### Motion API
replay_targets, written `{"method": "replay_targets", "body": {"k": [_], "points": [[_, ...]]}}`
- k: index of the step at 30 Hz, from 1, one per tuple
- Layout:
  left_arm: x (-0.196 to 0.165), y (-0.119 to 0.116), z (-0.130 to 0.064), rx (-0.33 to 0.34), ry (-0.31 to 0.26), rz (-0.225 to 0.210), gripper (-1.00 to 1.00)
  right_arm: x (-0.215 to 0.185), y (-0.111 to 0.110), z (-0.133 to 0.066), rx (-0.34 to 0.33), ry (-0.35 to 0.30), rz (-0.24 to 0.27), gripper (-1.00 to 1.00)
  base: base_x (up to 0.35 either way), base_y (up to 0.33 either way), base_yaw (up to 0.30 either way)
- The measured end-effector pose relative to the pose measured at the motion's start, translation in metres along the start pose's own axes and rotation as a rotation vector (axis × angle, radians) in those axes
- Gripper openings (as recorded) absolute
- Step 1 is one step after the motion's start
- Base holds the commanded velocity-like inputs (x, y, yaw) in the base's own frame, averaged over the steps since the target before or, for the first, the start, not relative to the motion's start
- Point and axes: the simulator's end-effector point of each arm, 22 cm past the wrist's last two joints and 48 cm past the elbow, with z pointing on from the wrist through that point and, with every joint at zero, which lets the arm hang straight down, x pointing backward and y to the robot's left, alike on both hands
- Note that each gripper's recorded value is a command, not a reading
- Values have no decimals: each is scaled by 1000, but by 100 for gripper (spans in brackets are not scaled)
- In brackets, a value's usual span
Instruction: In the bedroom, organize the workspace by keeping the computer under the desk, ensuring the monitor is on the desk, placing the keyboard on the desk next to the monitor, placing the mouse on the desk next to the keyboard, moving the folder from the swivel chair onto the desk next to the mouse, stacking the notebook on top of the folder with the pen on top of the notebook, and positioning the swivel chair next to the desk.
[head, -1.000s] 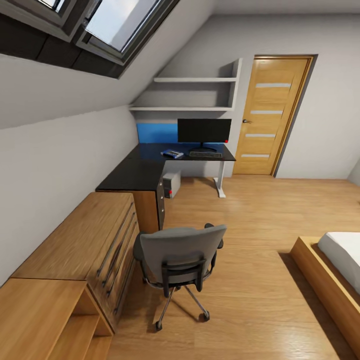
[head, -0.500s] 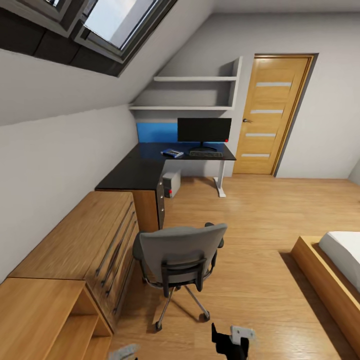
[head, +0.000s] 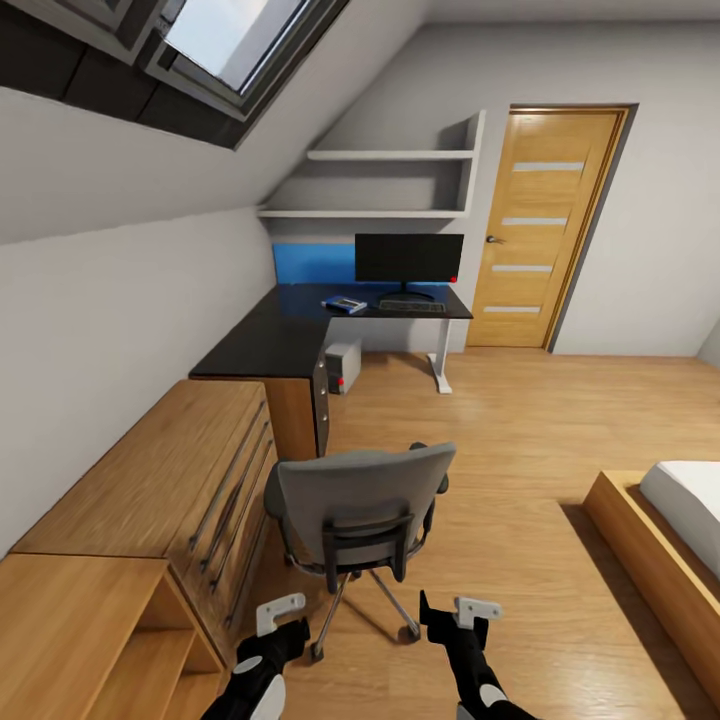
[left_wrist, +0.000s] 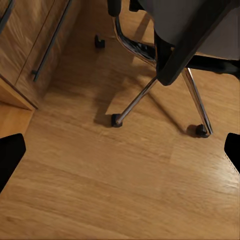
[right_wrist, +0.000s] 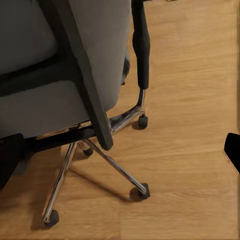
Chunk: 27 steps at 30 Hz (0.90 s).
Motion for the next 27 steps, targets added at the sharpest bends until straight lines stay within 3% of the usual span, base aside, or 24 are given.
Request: {"method": "replay_targets", "body": {"k": [14,27], "points": [[4,4,15,-4,-21,-12,100,2,0,7,4,-66,13,100,0,0,0],[12,7,29,-9,-21,-11,100,15,9,15,-7,-67,25,100,0,0,0]]}}
